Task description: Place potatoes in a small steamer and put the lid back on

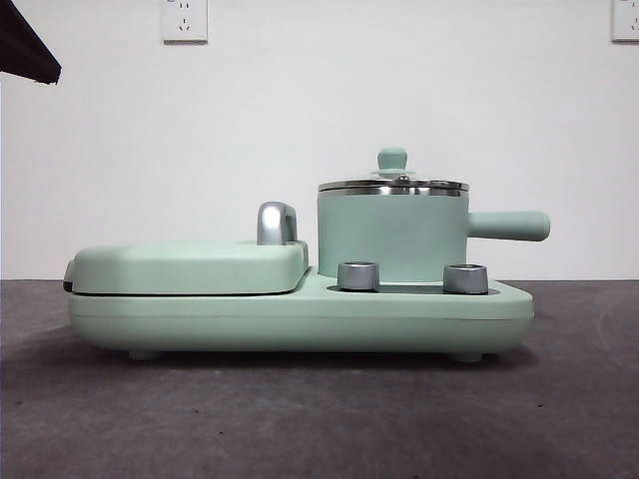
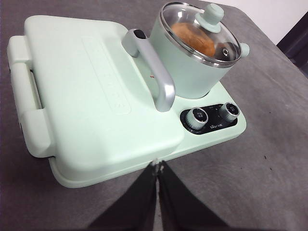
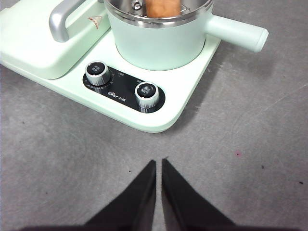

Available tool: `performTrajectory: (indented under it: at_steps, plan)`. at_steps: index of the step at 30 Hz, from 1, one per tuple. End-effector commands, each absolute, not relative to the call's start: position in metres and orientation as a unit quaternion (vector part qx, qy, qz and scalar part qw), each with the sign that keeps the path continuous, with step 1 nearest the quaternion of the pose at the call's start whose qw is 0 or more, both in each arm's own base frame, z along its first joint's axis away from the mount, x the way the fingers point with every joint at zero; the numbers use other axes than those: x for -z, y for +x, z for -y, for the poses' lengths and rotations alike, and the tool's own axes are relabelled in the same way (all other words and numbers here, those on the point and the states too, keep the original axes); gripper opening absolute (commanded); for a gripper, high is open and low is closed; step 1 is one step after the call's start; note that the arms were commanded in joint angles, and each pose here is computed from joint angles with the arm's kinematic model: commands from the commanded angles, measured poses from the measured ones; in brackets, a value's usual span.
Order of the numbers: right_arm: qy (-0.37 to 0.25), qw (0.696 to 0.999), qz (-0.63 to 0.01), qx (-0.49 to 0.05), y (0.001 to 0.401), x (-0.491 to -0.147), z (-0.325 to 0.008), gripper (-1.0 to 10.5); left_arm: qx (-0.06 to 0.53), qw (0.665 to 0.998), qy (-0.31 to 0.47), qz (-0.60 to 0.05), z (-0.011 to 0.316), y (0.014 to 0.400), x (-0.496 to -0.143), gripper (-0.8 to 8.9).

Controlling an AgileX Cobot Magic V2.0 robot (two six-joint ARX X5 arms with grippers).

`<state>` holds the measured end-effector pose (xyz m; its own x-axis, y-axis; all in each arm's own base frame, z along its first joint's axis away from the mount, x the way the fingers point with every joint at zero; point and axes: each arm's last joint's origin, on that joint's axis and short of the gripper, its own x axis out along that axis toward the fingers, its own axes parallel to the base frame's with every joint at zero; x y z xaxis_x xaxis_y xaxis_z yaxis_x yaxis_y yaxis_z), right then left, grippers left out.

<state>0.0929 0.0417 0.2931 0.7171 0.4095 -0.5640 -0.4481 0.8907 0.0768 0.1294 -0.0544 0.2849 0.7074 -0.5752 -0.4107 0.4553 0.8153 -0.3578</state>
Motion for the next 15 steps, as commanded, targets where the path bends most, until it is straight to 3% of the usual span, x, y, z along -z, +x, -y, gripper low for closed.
performTrajectory:
  at_steps: [1, 3, 6, 11, 15]
  plan:
    - [-0.035, 0.928, -0.288, -0.235, 0.093, -0.296, -0.042, 0.2, 0.288, 0.92, -0.091, -0.249, 0.054, 0.129, -0.287, 0.06]
    - [-0.035, 0.928, -0.288, -0.235, 0.093, -0.296, -0.042, 0.2, 0.292, 0.93, -0.043, -0.22, 0.051, 0.125, -0.285, 0.06]
    - [-0.035, 0.928, -0.288, -0.235, 0.093, -0.296, -0.042, 0.2, 0.254, 0.953, -0.04, -0.162, 0.04, 0.119, -0.265, 0.06]
    - [-0.035, 0.928, -0.288, -0.235, 0.093, -0.296, -0.042, 0.2, 0.115, 0.99, -0.042, -0.065, 0.018, 0.106, -0.201, 0.06]
    - [-0.036, 0.928, -0.288, -0.235, 0.093, -0.296, -0.042, 0.2, 0.046, 0.996, -0.052, -0.051, 0.008, 0.099, -0.166, 0.06]
